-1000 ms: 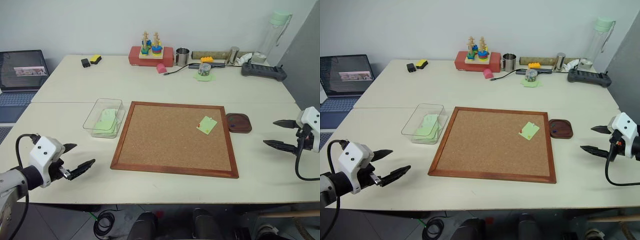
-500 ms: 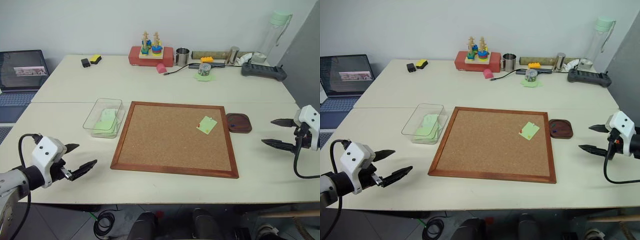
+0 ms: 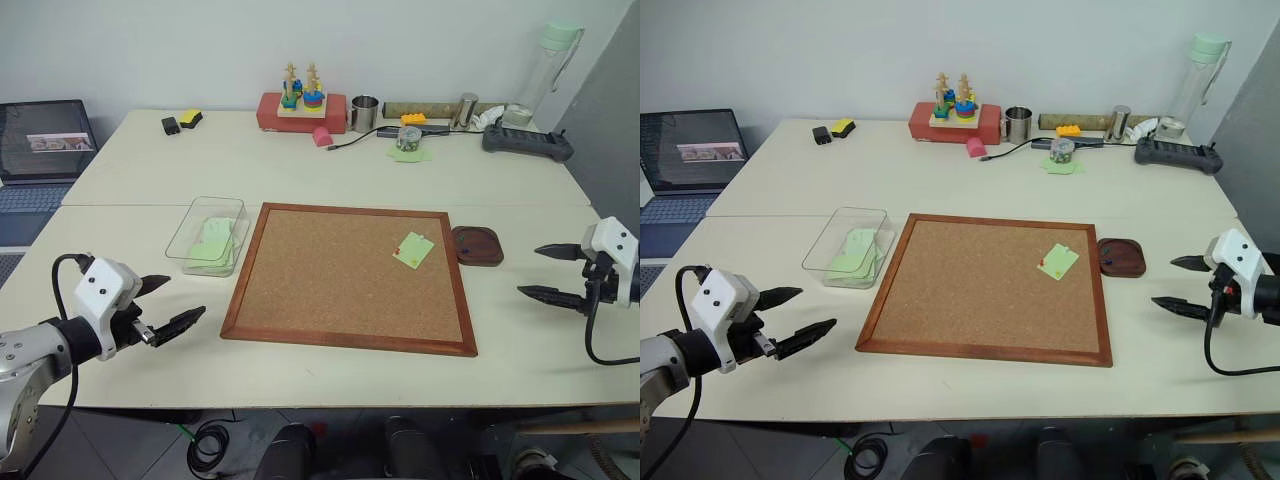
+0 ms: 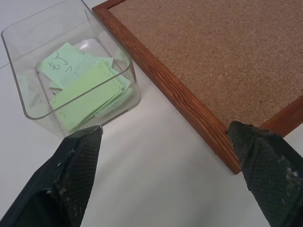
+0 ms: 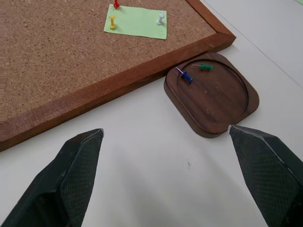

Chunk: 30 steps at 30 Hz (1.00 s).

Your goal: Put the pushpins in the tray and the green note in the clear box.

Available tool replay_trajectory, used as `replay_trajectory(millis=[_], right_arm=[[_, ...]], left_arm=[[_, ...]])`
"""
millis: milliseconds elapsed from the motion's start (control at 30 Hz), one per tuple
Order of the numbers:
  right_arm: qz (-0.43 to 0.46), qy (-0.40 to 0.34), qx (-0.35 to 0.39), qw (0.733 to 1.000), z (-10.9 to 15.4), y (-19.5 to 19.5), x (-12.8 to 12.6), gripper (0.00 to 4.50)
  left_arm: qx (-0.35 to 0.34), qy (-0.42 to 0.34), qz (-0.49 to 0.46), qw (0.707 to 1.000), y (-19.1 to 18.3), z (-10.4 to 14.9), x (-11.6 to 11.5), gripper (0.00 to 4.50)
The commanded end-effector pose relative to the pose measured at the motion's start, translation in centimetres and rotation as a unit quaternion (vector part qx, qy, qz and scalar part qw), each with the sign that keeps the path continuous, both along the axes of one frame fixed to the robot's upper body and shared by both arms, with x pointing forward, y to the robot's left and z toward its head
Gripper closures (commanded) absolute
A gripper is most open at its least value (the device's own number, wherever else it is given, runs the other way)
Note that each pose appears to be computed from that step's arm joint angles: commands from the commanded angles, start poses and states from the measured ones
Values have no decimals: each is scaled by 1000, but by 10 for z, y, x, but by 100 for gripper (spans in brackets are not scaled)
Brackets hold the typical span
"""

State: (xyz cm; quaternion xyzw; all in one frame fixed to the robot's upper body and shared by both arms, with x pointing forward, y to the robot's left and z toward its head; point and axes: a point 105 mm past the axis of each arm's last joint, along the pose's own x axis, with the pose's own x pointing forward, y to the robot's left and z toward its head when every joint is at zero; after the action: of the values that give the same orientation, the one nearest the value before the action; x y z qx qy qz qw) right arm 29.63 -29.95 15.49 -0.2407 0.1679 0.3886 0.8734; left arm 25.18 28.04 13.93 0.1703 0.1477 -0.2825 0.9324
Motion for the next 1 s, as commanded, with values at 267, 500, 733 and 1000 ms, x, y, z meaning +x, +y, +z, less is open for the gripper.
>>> replay_trajectory(millis=[267,500,733,1000], right_arm=[[31,-47,53,997,18,40,-6,0],[62,-57,64,994,27,68,-19,0],[56,-76,96,991,30,88,-12,0],[12,-102,138,985,25,120,30,0]], left_arm=[[-60,-49,-135,988,-69,43,9,181],[-83,-56,-183,978,-111,49,24,330],[-71,-53,-233,969,-158,22,55,448],[-59,-53,-246,966,-187,-20,81,448]])
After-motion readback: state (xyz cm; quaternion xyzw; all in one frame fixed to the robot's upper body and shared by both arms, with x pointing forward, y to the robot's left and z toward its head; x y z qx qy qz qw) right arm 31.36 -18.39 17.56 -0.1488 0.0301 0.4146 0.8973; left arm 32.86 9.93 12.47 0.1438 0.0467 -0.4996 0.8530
